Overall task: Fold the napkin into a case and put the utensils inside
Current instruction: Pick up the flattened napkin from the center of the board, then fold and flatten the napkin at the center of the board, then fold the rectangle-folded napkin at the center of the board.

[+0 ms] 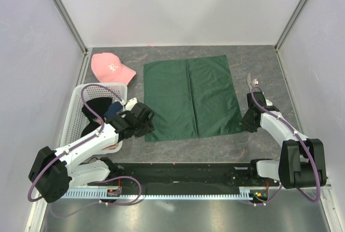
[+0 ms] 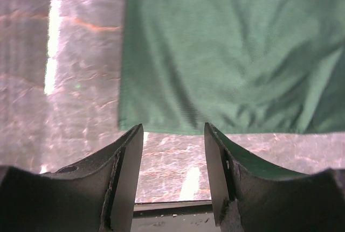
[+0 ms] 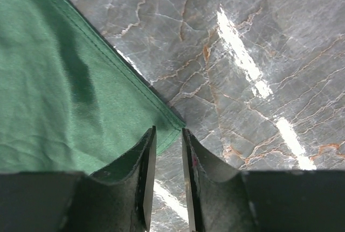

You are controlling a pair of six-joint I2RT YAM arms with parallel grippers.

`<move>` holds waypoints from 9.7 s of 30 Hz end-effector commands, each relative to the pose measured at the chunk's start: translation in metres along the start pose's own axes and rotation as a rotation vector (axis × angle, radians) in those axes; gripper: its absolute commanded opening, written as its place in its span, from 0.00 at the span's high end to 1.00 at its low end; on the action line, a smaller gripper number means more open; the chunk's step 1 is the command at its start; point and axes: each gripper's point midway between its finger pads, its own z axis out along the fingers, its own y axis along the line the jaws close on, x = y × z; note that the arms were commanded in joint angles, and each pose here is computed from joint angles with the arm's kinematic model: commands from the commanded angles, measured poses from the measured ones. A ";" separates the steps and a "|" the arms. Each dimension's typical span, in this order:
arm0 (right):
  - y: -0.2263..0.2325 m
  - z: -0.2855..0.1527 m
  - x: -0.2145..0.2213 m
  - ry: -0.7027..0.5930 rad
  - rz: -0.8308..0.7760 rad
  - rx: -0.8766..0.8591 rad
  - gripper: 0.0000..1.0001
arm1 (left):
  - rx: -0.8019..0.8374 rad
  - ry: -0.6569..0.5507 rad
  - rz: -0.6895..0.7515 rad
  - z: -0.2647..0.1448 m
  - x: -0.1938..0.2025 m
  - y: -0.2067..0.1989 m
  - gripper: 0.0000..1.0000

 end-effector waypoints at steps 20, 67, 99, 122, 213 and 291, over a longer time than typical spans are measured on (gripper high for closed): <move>-0.010 0.019 0.015 0.022 0.009 0.031 0.89 | -0.233 0.045 -0.123 0.012 0.019 0.041 0.33; 0.015 -0.027 0.002 -0.099 0.030 -0.203 1.00 | -0.130 -0.030 -0.007 0.024 0.009 0.021 0.98; 0.038 -0.360 -0.071 -0.761 -0.114 -0.817 1.00 | 0.737 -0.708 0.155 -0.275 -0.137 -0.072 0.98; 0.116 -0.264 -0.202 -0.738 0.042 -0.608 1.00 | 0.498 -0.904 0.096 -0.222 -0.263 -0.157 0.98; -0.016 -0.047 0.042 0.100 0.115 -0.067 0.98 | 0.077 0.161 -0.173 0.008 -0.005 0.047 0.98; 0.049 0.012 -0.041 -0.053 -0.305 -0.120 0.44 | 0.463 0.237 0.213 0.086 -0.018 -0.175 0.78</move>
